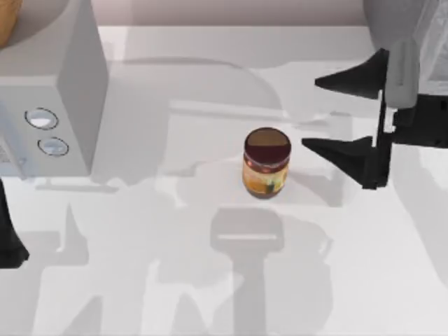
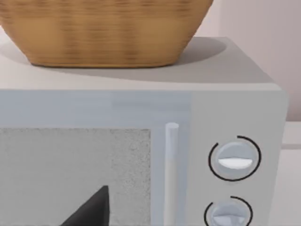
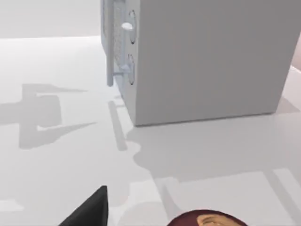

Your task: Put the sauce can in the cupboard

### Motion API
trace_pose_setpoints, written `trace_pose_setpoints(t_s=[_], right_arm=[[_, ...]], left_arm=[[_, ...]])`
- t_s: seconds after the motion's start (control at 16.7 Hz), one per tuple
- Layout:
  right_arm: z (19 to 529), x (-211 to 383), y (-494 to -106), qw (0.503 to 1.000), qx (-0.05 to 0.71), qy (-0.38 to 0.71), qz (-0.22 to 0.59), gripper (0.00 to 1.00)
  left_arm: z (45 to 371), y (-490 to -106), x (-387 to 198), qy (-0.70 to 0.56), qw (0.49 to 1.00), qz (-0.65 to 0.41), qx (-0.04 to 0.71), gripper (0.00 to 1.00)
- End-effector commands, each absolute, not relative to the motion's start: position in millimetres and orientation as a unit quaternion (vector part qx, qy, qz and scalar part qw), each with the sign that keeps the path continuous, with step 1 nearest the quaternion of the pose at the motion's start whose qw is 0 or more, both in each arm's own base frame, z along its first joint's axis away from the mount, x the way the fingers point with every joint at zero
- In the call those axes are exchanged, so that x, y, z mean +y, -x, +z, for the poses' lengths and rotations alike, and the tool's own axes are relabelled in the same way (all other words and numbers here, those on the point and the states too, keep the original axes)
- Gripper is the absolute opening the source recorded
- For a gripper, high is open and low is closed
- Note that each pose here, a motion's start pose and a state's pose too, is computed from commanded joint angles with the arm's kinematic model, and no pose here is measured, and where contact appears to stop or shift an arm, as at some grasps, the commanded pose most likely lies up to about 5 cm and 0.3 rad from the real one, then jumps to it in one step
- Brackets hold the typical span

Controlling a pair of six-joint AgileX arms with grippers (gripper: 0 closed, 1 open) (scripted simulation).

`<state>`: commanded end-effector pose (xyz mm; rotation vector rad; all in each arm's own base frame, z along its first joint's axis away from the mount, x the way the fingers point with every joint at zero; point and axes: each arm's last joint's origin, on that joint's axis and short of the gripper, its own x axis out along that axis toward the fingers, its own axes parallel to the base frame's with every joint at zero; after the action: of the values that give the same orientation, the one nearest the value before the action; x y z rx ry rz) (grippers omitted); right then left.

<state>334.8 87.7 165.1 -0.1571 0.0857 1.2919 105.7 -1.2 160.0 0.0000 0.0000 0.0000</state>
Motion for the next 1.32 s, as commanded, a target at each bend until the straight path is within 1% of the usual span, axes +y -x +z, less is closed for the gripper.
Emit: trace_pose_setpoints(t_s=[0.24, 0.36, 0.48, 0.66, 1.02, 1.32], right_arm=[[86.9, 91.4, -373.8, 0.752, 0.06, 0.045, 0.654, 1.0], [56.6, 93.1, -384.4, 0.734, 0.055, 0.037, 0.676, 1.0], [36.7, 95.0, -390.8, 0.72, 0.045, 0.035, 0.692, 1.0], [25.1, 97.0, -394.8, 0.71, 0.035, 0.035, 0.703, 1.0], [25.1, 98.3, -394.0, 0.71, 0.037, 0.034, 0.703, 1.0], [23.1, 128.7, -397.4, 0.71, 0.036, 0.037, 0.703, 1.0]], left_arm=[[160.0, -105.7, -1.2, 0.0, 1.0, 0.0, 0.0, 1.0], [160.0, -105.7, -1.2, 0.0, 1.0, 0.0, 0.0, 1.0], [160.0, -105.7, -1.2, 0.0, 1.0, 0.0, 0.0, 1.0], [160.0, -105.7, -1.2, 0.0, 1.0, 0.0, 0.0, 1.0], [160.0, -105.7, -1.2, 0.0, 1.0, 0.0, 0.0, 1.0], [160.0, -105.7, -1.2, 0.0, 1.0, 0.0, 0.0, 1.0]])
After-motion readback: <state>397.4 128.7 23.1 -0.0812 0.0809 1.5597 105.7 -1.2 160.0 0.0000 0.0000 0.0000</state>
